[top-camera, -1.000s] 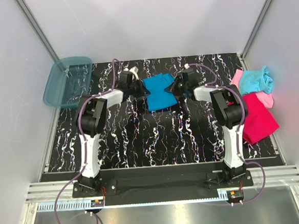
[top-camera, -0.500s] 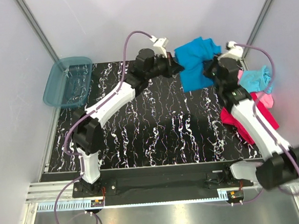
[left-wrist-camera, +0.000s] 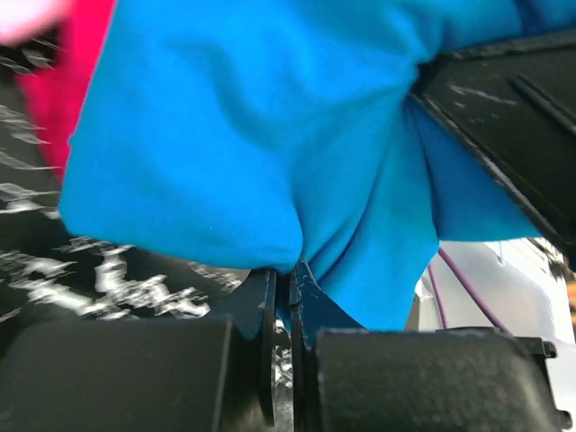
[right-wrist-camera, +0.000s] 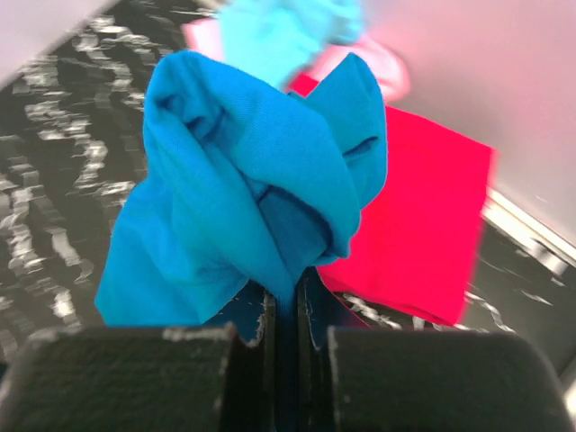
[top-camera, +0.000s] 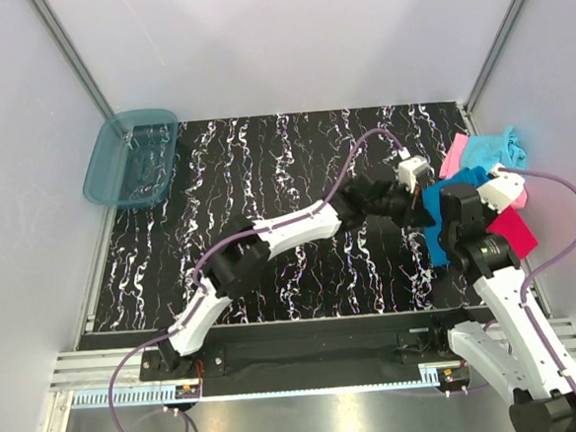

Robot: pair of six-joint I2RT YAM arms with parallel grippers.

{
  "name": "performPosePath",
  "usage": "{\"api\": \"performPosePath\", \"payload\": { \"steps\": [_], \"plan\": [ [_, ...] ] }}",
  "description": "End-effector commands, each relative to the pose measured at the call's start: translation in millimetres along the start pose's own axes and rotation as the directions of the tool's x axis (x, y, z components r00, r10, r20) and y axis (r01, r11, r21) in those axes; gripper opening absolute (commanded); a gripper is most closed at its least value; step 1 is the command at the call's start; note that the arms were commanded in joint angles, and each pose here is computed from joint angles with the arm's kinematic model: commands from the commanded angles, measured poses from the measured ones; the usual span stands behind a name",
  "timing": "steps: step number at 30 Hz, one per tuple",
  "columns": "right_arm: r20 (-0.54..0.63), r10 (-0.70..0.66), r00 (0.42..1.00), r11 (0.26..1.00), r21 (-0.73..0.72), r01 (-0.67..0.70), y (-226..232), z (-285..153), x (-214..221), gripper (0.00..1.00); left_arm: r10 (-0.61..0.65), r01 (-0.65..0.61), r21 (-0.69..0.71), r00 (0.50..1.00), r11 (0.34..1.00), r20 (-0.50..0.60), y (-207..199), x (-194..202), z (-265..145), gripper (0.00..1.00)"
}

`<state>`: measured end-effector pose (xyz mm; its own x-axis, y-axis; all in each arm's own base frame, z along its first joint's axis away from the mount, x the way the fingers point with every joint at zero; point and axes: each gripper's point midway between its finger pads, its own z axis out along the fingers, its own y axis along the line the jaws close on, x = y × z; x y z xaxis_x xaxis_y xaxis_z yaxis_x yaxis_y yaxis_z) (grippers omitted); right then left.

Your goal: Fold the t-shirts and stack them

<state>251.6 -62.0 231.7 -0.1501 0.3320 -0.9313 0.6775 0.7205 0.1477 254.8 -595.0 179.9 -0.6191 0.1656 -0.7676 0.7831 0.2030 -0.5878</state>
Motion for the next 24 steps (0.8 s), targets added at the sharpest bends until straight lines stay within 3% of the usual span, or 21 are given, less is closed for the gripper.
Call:
{"api": "performPosePath", "payload": {
  "steps": [1,9,12,18,24],
  "plan": [
    [0.172,0.188,0.967,0.962,0.166,-0.217,-32,4,-35,0.0,0.029,-0.027,0.1,0.999,0.995,-0.024,-22,-12,3,0.0],
    [-0.042,0.349,0.936,0.898,0.302,-0.321,-55,74,16,0.0,0.034,-0.032,0.058,0.999,0.998,-0.041,7,-26,24,0.0],
    [-0.066,0.42,0.905,0.861,0.347,-0.373,-78,96,20,0.0,0.007,-0.004,0.052,0.999,0.999,-0.046,23,-23,30,0.0],
    [-0.049,0.521,0.852,0.784,0.423,-0.455,-107,117,28,0.0,-0.07,0.073,0.062,0.996,0.995,-0.052,47,-3,46,0.0],
    [0.055,0.565,0.824,0.727,0.438,-0.528,-126,120,14,0.0,-0.085,0.087,0.087,0.996,0.992,-0.022,56,-6,55,0.0]
  ]
}}
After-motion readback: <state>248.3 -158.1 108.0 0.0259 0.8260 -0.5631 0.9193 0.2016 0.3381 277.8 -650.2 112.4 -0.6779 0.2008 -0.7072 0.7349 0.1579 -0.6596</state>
